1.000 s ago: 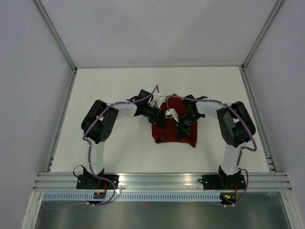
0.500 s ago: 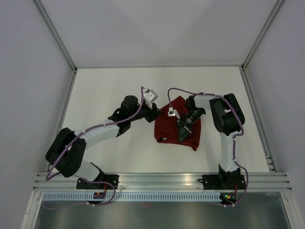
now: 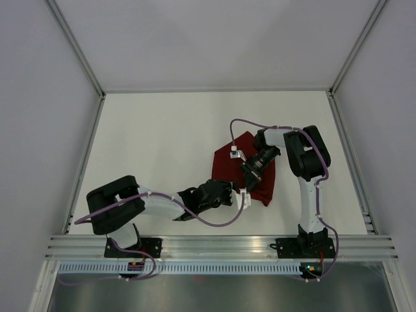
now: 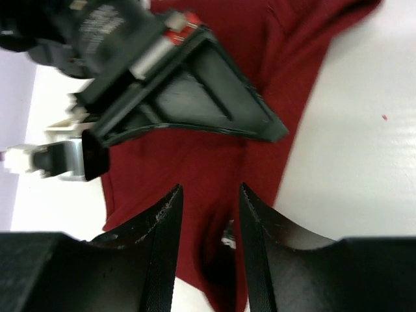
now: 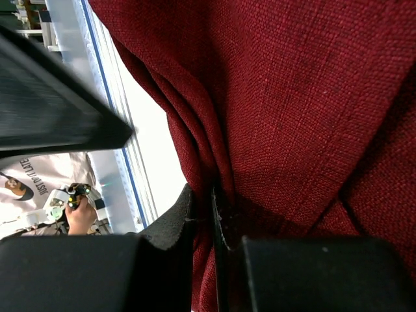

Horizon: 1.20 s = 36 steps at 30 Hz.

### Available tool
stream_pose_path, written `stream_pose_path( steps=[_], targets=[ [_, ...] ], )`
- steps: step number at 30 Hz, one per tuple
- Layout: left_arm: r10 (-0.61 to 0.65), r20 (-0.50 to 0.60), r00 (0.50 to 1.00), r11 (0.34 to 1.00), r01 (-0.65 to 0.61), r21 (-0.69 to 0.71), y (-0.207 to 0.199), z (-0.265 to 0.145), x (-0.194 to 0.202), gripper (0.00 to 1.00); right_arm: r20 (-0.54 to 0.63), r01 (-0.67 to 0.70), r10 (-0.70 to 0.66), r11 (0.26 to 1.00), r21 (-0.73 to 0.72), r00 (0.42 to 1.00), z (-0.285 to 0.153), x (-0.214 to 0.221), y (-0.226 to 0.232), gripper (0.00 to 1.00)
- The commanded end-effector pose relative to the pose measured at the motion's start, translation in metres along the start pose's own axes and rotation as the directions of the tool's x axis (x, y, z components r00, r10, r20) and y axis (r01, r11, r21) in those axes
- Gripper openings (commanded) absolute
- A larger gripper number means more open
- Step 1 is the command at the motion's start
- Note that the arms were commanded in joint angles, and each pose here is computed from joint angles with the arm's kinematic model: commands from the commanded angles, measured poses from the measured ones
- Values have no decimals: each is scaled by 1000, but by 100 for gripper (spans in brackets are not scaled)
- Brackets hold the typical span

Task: Fold the napkin, place the utensils inside, and roll it up
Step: Roll the napkin with the utensil

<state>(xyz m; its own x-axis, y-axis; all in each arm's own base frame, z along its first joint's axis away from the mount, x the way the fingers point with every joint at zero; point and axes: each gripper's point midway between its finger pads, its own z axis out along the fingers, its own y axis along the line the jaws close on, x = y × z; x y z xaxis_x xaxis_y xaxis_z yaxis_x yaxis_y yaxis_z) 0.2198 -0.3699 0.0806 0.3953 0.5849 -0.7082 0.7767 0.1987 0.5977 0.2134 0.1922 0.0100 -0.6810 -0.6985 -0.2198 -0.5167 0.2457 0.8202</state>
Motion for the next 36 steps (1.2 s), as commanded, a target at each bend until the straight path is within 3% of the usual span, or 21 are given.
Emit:
stream_pose_path(
  steps=[1, 10, 19, 36],
  targets=[
    [186, 3, 983, 982, -185, -45, 4, 11, -5, 45, -100, 111, -97, 983, 145, 990, 1, 14, -55, 0],
    [237, 39, 971, 970, -239, 42, -25, 26, -8, 46, -101, 102, -88, 983, 150, 991, 1, 14, -58, 1],
    [211, 80, 974, 973, -217, 81, -40, 27, -24, 46, -100, 95, -80, 984, 150, 992, 1, 15, -60, 0],
    [196, 11, 981, 964, -195, 179, -61, 41, 8, 43, -103, 87, -72, 985, 149, 992, -1, 17, -58, 0]
  ],
)
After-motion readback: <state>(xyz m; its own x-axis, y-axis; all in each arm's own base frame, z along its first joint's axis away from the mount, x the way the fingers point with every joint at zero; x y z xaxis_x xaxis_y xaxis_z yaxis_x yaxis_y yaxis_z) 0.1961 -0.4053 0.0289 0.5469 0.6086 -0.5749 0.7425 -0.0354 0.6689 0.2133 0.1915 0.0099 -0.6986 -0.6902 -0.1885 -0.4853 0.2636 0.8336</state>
